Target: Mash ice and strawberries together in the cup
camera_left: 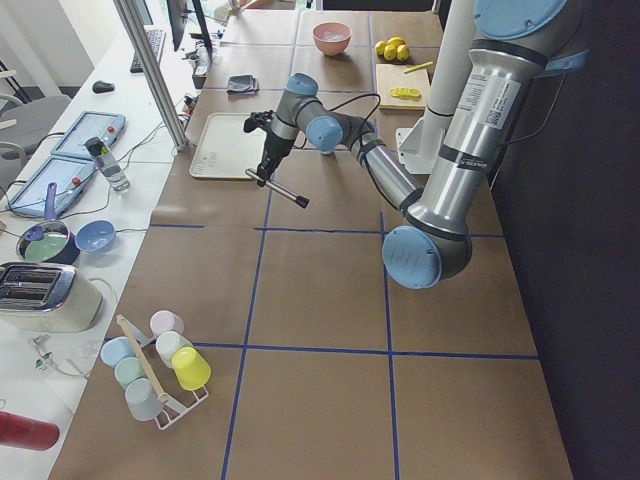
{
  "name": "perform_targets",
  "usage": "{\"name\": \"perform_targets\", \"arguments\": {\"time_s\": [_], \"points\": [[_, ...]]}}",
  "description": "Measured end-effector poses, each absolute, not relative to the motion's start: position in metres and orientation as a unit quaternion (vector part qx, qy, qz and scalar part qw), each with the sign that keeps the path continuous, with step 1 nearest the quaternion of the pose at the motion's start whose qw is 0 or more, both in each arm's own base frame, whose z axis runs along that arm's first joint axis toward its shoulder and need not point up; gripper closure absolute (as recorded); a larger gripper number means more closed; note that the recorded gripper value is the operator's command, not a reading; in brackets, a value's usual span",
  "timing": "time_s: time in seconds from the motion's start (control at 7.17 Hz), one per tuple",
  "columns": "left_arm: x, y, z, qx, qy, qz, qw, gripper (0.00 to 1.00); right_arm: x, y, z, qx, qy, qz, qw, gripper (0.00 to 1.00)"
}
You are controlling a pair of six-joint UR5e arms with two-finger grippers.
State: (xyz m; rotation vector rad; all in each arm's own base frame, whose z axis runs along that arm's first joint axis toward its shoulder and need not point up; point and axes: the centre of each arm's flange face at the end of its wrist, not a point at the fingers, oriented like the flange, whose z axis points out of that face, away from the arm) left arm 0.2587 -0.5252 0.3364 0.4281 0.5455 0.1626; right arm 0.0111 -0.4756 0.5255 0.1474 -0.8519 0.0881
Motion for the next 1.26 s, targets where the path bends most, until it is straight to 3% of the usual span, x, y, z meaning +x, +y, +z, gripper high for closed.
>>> {"name": "perform_targets", "arguments": {"time_s": [0.56, 1.26], "points": [[0.176, -0.533, 0.495, 0.039, 0.301, 0.019, 0.953, 1.00, 0.029, -0.482, 0.540, 0.055, -0.349, -0.021, 0.935, 0.01], [0.160, -0.536, 0.658, 0.041, 0.339, -0.045, 0.939, 1.00, 0.030, -0.484, 0.536, 0.058, -0.348, -0.024, 0.936, 0.01]]}}
